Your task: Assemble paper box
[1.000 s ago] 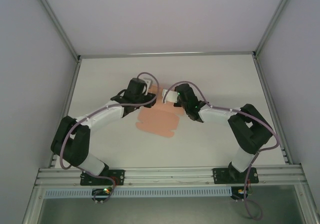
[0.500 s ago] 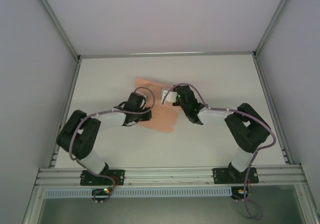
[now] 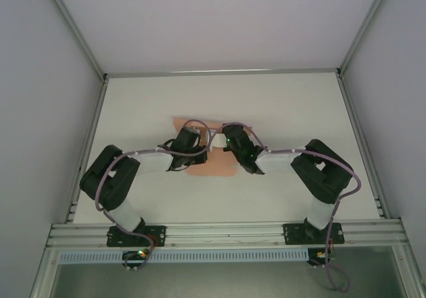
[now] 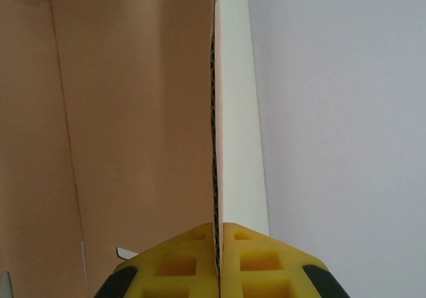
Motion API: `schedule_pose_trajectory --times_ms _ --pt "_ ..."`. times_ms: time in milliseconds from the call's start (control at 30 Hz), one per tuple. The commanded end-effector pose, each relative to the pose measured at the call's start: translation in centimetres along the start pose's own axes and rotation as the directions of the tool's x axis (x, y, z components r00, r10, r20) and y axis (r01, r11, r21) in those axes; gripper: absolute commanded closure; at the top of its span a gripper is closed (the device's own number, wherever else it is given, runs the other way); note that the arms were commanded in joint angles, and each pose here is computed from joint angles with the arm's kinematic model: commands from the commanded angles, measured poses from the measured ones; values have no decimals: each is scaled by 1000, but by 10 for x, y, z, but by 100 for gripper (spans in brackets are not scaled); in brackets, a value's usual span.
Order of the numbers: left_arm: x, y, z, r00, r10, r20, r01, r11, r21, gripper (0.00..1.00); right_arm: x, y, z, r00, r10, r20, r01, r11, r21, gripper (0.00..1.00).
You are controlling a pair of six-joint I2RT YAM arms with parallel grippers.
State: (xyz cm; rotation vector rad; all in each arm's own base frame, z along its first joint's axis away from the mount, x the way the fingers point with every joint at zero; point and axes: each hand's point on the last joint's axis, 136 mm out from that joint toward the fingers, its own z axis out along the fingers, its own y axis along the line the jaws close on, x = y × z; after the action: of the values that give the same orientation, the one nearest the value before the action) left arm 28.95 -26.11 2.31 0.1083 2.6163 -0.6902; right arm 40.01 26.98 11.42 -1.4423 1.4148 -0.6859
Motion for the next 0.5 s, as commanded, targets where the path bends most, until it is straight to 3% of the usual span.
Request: schedule_pose_trajectory --times_ms 0,167,200,367,467 --pt "28 -8 1 997 -11 -77 14 999 31 100 26 82 0 995 -87 -53 72 969 -235 100" --pt "23 -17 -12 998 -7 -60 10 999 48 99 26 80 4 996 -78 -32 69 971 -230 100" --pt "20 -20 -16 999 -7 -48 10 998 56 90 25 82 3 997 -76 -26 68 970 -235 100" --pt "-14 -32 -58 998 5 57 -10 997 76 70 25 74 5 996 -91 -24 84 977 -194 100" --pt "-39 -17 -90 992 -2 129 3 1000 -6 52 22 67 4 997 -77 -14 74 982 -174 100"
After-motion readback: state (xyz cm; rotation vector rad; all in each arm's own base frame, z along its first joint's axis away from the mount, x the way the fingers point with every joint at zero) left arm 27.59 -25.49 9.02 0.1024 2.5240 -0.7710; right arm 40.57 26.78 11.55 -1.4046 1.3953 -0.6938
